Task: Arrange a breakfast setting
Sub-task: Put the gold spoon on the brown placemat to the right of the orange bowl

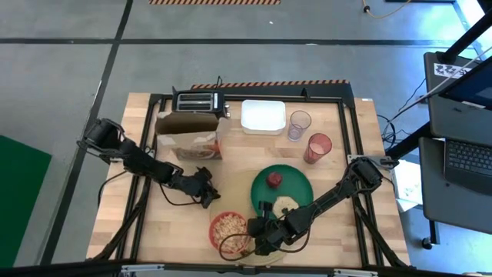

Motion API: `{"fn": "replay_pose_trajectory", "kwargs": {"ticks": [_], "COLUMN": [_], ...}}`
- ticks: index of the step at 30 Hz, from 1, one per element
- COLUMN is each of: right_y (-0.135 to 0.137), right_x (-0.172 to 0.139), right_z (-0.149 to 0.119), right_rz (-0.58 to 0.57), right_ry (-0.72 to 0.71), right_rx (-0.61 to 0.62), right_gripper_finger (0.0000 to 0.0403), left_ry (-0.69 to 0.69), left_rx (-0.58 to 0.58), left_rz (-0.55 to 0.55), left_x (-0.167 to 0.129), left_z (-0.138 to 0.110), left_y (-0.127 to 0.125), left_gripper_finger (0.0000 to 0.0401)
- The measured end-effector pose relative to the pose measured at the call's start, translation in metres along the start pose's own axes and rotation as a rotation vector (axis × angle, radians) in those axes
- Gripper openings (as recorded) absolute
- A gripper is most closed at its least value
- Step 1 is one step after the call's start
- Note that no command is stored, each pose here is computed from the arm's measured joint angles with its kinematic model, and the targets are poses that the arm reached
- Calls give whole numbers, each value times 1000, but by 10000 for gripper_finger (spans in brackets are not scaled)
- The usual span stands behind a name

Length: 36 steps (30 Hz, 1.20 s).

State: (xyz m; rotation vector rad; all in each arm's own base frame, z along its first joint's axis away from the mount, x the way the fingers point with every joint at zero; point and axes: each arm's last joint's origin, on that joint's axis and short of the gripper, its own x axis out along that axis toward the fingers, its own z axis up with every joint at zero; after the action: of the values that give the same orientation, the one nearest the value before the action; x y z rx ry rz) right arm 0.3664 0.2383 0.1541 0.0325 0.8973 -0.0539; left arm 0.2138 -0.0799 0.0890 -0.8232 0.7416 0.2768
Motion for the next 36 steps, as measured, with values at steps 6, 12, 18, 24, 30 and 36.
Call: {"fn": "replay_pose_trajectory", "kwargs": {"ticks": [6,12,18,24,30,36], "right_y": [4,14,19,13,6,5], "right_x": [-4,-22,-27,-21,-9,1], "right_z": [0,7,-2,-8,-5,-10], "right_rz": [15,-2,-18,-76,-57,17], "right_ry": [15,62,115,173,192,244], "right_rx": [-11,-46,-55,-175,-348,-460], "right_gripper_finger": [6,4,3,2,2,2], "left_ry": [8,6,-4,-4,-2,-1], "left_rx": [-7,-22,-29,-36,-36,-35], "left_rz": [-1,5,13,15,15,13], "left_x": [0,0,0,1,1,1], "left_z": [-1,0,0,2,2,2], "left_y": [0,1,2,3,3,3], "left_gripper_finger": [141,140,135,129,127,127]}}
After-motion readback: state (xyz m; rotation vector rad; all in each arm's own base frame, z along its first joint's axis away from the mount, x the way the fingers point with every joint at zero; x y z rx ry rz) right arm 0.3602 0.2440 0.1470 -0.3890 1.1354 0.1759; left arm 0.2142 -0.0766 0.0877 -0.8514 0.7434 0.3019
